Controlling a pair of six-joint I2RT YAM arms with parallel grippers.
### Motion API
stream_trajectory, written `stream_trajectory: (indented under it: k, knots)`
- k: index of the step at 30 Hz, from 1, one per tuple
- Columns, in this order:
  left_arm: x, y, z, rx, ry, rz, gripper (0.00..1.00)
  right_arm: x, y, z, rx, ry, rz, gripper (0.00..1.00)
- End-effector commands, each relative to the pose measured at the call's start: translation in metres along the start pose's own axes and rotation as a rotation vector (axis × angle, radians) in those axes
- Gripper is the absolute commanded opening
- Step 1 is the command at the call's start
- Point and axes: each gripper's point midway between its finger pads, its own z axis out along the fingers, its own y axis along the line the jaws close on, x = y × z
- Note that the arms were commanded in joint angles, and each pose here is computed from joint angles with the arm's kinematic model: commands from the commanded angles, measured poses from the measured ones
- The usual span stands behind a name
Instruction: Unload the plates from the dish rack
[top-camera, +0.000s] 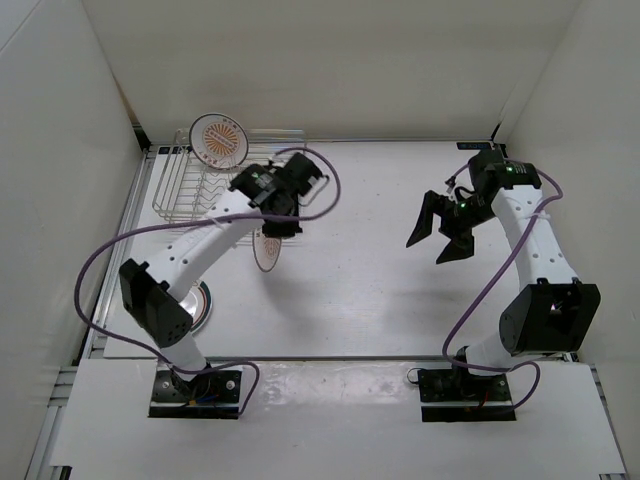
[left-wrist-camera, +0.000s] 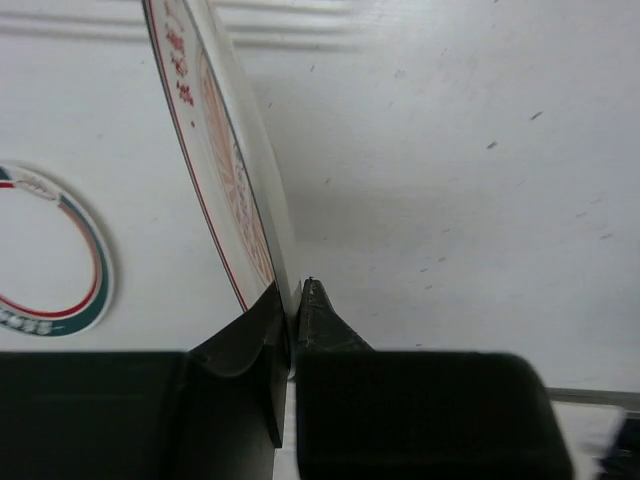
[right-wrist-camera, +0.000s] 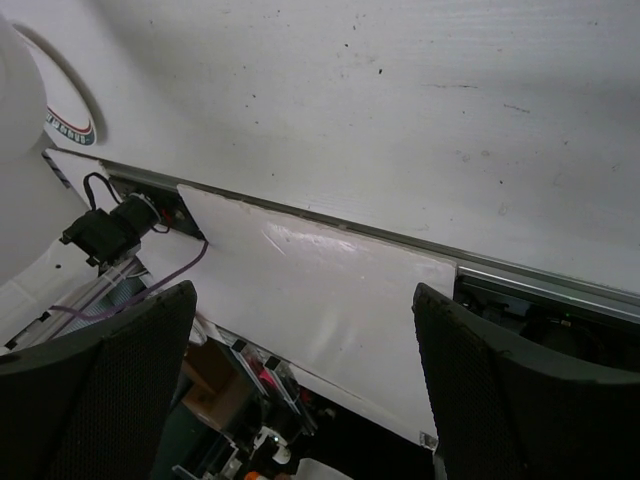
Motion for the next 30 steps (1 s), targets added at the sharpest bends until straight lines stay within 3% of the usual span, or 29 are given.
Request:
stream_trajectory:
  k: [1,5,7,9,11,20,23,25,27,30]
  knots:
    - [0.038,0.052,-0.008,-0.273,0.040,0.302,0.00,0.019,0.000,0.000,-0.011,0.084,0.033,0.90]
    - [0.069,0.042,0.016,-0.304,0.146,0.350,0.00,0.021,0.000,0.001,-0.011,0.085,0.030,0.90]
    - [0.081,0.048,0.019,-0.404,0.265,0.395,0.00,0.021,0.001,0.000,-0.012,0.086,0.032,0.90]
    - [0.088,0.054,0.017,-0.491,0.300,0.426,0.00,0.020,0.001,0.001,-0.013,0.090,0.030,0.90]
    - [0.112,0.064,0.028,-0.512,0.312,0.502,0.00,0.022,0.002,0.002,-0.021,0.101,0.037,0.90]
    - [0.139,0.062,0.036,-0.570,0.346,0.658,0.00,0.023,0.005,0.005,-0.027,0.115,0.024,0.90]
    - [0.148,0.062,0.036,-0.581,0.377,0.691,0.08,0.025,0.005,0.005,-0.027,0.122,0.020,0.90]
    - [0.152,0.057,0.036,-0.556,0.385,0.699,0.29,0.026,0.006,0.005,-0.028,0.121,0.021,0.90]
    - [0.154,0.050,0.034,-0.529,0.374,0.701,0.72,0.026,0.005,0.006,-0.027,0.124,0.016,0.90]
    - [0.154,0.047,0.033,-0.512,0.376,0.701,0.83,0.026,0.006,0.006,-0.028,0.127,0.019,0.90]
